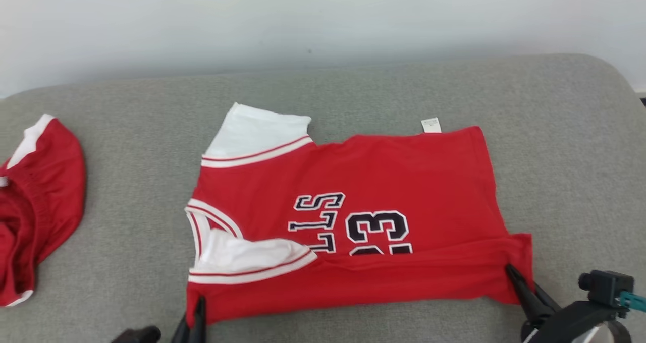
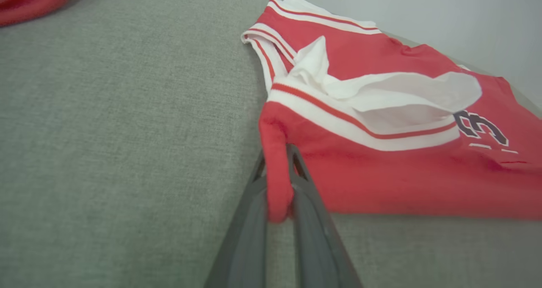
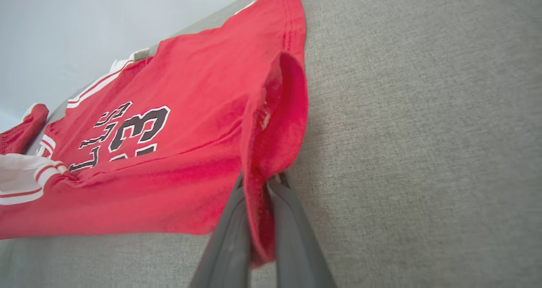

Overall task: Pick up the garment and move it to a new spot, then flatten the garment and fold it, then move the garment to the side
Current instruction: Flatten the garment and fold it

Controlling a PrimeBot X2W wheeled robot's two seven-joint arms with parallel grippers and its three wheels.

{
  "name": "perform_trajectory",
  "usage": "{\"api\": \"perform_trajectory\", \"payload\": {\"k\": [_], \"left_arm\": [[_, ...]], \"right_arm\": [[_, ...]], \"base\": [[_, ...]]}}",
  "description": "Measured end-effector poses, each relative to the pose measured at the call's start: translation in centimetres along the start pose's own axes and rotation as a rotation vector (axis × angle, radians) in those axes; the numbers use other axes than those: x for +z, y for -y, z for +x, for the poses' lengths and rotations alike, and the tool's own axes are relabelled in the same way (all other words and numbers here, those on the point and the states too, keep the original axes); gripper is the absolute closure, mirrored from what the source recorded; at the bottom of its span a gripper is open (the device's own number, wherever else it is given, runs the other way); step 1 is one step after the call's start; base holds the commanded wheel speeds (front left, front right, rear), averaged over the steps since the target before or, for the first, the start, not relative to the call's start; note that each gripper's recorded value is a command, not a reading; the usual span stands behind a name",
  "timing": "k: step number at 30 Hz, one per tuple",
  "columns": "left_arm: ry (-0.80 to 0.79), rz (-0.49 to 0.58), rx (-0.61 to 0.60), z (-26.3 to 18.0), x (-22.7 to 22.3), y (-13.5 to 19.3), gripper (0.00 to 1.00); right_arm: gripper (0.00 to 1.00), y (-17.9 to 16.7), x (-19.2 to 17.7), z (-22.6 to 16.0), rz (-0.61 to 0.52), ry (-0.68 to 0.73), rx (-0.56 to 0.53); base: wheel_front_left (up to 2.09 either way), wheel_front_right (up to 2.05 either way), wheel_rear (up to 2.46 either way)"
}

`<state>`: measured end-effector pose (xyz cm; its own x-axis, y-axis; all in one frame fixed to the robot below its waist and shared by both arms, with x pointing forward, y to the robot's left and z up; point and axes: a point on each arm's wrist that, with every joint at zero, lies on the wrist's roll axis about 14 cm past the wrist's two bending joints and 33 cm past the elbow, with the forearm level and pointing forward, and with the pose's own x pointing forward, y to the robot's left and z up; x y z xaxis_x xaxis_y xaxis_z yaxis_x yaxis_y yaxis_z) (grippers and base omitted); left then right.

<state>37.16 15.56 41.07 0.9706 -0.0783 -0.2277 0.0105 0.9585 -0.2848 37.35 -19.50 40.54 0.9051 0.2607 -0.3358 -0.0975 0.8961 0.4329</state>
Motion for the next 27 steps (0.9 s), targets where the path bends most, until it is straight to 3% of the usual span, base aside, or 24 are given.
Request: {"api": "perform_trajectory", "payload": {"k": [9, 10, 11, 12, 21, 27], "left_arm": [[0.006, -0.043, 0.021, -1.9, -0.5, 0.4, 1.00], [0.009, -0.043, 0.023, -1.9, -0.4, 0.4, 0.96], [0.013, -0.038, 0.028, -1.8, -0.3, 0.3, 0.46], [0.016, -0.030, 0.027, -1.8, -0.2, 0.3, 0.00], [0.205, 0.029, 0.016, -0.4, 6.0, 0.5, 0.00], [0.326, 0.094, -0.012, 0.2, 10.0, 1.5, 0.00]], "right_arm": [[1.00, 0.9, -0.9, -1.3, -0.031, -0.066, -0.002], [0.69, 1.0, -0.9, -1.3, -0.027, -0.063, -0.005], [0.11, 1.0, -0.9, -1.4, -0.024, -0.058, -0.007], [0.00, 0.9, -0.8, -1.4, -0.018, -0.050, -0.009], [0.00, 0.1, 4.3, -1.3, -0.069, 0.171, -0.002], [0.00, -2.7, 9.2, -1.5, -0.146, 0.366, 0.040]], "base": [[0.00, 0.00, 0.00], [0.00, 0.00, 0.00], [0.00, 0.00, 0.00], [0.00, 0.00, 0.00], [0.00, 0.00, 0.00], [0.00, 0.00, 0.00]]}}
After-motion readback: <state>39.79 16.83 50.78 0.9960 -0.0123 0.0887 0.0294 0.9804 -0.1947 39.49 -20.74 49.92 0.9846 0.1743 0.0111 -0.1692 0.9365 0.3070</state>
